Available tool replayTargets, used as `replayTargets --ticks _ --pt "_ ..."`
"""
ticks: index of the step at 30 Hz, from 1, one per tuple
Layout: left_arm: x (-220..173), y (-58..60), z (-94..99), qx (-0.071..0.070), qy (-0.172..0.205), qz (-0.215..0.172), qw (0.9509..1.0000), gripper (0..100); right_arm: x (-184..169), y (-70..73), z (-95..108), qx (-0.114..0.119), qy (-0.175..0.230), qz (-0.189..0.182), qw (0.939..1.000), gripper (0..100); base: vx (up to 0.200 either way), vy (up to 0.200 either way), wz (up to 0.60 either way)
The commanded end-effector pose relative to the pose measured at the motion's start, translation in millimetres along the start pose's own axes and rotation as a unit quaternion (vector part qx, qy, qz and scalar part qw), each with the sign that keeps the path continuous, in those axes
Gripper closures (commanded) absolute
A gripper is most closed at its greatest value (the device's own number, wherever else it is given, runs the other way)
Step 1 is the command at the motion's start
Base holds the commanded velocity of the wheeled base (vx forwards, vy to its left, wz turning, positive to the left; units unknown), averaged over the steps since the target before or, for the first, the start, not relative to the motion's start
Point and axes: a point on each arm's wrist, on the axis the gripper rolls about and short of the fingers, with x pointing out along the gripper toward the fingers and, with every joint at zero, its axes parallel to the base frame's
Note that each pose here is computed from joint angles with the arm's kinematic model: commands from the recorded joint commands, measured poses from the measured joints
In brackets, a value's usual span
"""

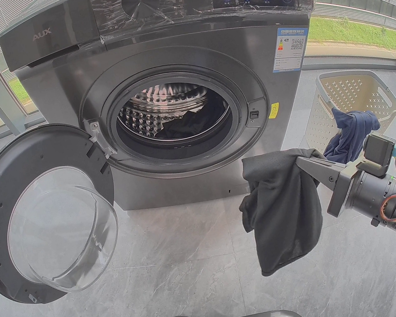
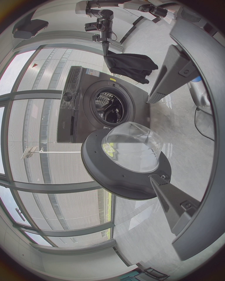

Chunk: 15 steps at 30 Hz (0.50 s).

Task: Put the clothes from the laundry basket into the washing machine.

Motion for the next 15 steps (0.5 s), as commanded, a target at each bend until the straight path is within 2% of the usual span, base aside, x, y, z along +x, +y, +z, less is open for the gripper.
replayTargets --ticks 1,4,6,7,9,12,15 --pt "-0.1 0.2 -4.7 0.0 -0.001 0.0 1.0 0 0.2 0.9 -0.7 -0.001 0.002 0.003 1.0 100 0.0 0.2 0.0" --pt "0.0 0.3 -5.0 0.012 -0.001 0.005 0.9999 0 2.3 4.2 -18.3 0.0 0.038 0.011 0.9992 100 0.0 0.2 0.0" --pt "0.0 0.2 -5.0 0.016 -0.001 0.004 0.9999 0 6.2 4.0 -25.7 -0.001 0.052 0.008 0.9986 100 0.0 0.0 0.0" --pt "0.0 0.2 -5.0 0.013 -0.001 0.003 0.9999 0 14.8 4.1 -36.8 -0.003 0.062 0.007 0.9981 100 0.0 0.0 0.0" --pt "0.0 0.1 -5.0 0.018 -0.001 0.003 0.9998 0 25.0 5.6 -40.1 -0.002 0.043 0.015 0.999 100 0.0 0.0 0.0" --pt "0.0 0.2 -5.0 0.016 -0.001 0.002 0.9999 0 40.8 10.6 -37.7 0.004 -0.004 0.031 0.9995 100 0.0 0.0 0.0" --pt "0.0 0.2 -5.1 0.02 0.0 0.002 0.9998 0 54.7 18.0 -37.0 0.007 -0.025 0.044 0.9987 100 0.0 0.0 0.0"
